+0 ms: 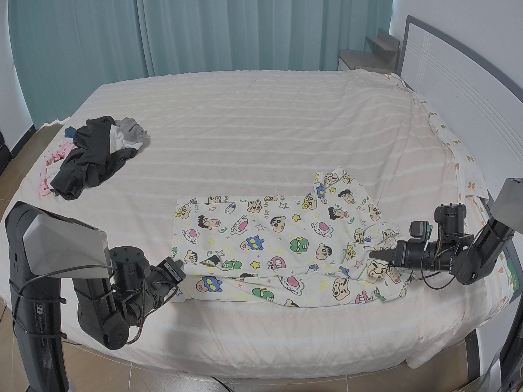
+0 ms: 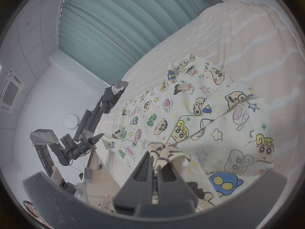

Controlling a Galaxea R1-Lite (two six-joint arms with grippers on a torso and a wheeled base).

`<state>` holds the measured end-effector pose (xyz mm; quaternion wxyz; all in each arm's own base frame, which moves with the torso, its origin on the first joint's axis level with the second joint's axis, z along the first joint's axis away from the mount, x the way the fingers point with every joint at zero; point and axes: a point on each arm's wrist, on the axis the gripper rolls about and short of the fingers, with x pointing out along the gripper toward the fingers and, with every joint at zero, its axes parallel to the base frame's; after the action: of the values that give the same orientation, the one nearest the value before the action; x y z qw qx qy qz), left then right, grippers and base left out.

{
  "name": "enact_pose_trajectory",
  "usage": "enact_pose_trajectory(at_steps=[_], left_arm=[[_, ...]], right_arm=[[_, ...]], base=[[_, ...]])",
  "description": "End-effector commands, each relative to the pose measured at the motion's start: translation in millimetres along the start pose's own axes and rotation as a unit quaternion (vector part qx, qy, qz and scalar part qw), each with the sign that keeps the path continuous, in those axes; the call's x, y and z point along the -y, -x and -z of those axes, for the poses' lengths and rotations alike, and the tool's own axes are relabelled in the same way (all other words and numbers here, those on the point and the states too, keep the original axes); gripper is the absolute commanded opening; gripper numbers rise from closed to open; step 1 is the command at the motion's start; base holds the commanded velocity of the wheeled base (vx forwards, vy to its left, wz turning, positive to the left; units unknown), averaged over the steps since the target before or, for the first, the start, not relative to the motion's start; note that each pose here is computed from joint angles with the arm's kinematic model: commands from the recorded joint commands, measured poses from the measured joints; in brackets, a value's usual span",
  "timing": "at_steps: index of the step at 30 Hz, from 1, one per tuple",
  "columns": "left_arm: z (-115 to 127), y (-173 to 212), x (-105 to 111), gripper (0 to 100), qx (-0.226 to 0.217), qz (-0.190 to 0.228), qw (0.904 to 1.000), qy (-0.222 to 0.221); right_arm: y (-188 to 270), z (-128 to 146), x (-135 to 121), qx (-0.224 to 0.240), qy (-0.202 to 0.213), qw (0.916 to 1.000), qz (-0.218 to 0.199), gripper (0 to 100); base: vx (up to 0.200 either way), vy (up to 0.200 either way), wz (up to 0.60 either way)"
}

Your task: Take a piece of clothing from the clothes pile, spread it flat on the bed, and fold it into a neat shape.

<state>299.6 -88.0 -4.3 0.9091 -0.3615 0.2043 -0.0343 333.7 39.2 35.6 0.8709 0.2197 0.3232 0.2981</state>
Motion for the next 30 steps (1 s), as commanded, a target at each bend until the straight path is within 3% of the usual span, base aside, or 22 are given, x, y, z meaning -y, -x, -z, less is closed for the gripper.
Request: enact_pose_trajectory(at_steps=[1, 19, 20, 30], left_arm=[[1, -8, -3, 0, 0.004, 0.0, 1.0, 0.001], [4, -20, -10, 0, 0.005, -0.007, 1.0, 0.004], [4, -20, -10, 100, 0.006, -0.007, 0.9999, 0.004], [0, -20, -10, 100, 0.019, -0.008, 0.9998, 0.003]], right_arm=[[-2, -1, 2, 0.002, -0.001, 1.0, 0.0, 0], [-14, -4, 15, 0.026, 0.008, 0.9996, 0.009, 0], [-15, -3, 18, 0.03, 0.006, 0.9994, 0.015, 0], [-13, -4, 30, 0.039, 0.0, 0.9989, 0.026, 0]], base=[[0.0, 0.0, 0.0], [0.0, 0.0, 0.0], [0.0, 0.0, 0.0], [0.0, 0.0, 0.0]])
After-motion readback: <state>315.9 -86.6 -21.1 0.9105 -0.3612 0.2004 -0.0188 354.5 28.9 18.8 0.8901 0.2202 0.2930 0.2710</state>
